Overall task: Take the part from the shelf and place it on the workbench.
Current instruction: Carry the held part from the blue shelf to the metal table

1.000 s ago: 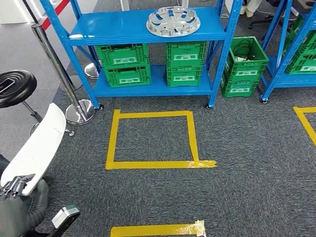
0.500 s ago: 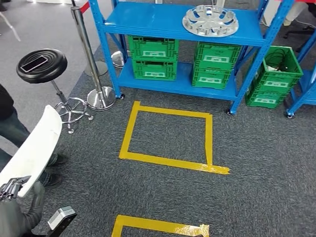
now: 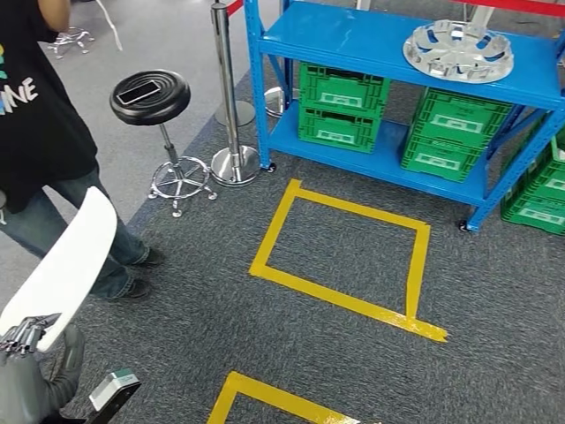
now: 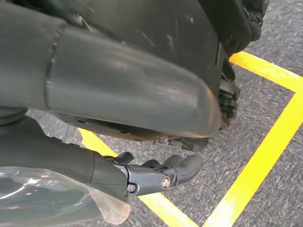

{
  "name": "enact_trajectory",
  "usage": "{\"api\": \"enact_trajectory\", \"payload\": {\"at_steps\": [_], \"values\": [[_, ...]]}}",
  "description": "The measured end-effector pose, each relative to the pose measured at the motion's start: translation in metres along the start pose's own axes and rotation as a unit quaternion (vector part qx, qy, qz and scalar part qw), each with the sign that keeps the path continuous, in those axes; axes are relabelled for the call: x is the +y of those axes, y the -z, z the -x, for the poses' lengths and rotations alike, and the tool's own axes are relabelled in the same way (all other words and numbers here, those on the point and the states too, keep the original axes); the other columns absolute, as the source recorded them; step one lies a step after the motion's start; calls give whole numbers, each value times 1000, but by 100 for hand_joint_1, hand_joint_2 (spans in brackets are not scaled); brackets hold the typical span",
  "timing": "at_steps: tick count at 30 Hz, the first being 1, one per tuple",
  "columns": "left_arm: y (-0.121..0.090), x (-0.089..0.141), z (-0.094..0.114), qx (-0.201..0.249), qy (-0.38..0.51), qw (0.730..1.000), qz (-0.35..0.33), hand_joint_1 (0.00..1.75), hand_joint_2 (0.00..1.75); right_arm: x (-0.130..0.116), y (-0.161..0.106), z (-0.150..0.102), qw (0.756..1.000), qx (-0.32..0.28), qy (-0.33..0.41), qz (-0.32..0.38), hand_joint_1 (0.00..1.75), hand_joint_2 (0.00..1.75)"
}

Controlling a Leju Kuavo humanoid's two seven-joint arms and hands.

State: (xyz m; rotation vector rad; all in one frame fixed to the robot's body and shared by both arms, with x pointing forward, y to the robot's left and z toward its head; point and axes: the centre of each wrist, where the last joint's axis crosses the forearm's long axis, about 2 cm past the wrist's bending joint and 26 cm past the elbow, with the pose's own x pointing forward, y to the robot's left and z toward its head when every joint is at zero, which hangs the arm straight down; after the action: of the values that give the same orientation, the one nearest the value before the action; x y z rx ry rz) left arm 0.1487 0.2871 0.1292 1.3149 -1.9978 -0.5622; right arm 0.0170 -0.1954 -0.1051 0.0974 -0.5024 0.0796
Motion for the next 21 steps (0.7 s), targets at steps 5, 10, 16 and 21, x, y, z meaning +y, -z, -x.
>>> {"api": "enact_trajectory", "payload": {"at_steps": [5, 10, 16, 21], "values": [[2, 0, 0, -3, 0, 1000, -1, 175, 175, 0, -1, 2, 1000, 2, -1, -3, 0, 0], [2, 0, 1, -4, 2, 1000, 0, 175, 175, -1, -1, 2, 1000, 1, -2, -4, 0, 0], [1, 0, 2, -4, 3, 1000, 0, 175, 175, -2, 0, 1, 1000, -1, -3, -4, 0, 0], [2, 0, 2, -5, 3, 1000, -1, 175, 175, -2, 0, 1, 1000, -1, -3, -5, 0, 0]]}}
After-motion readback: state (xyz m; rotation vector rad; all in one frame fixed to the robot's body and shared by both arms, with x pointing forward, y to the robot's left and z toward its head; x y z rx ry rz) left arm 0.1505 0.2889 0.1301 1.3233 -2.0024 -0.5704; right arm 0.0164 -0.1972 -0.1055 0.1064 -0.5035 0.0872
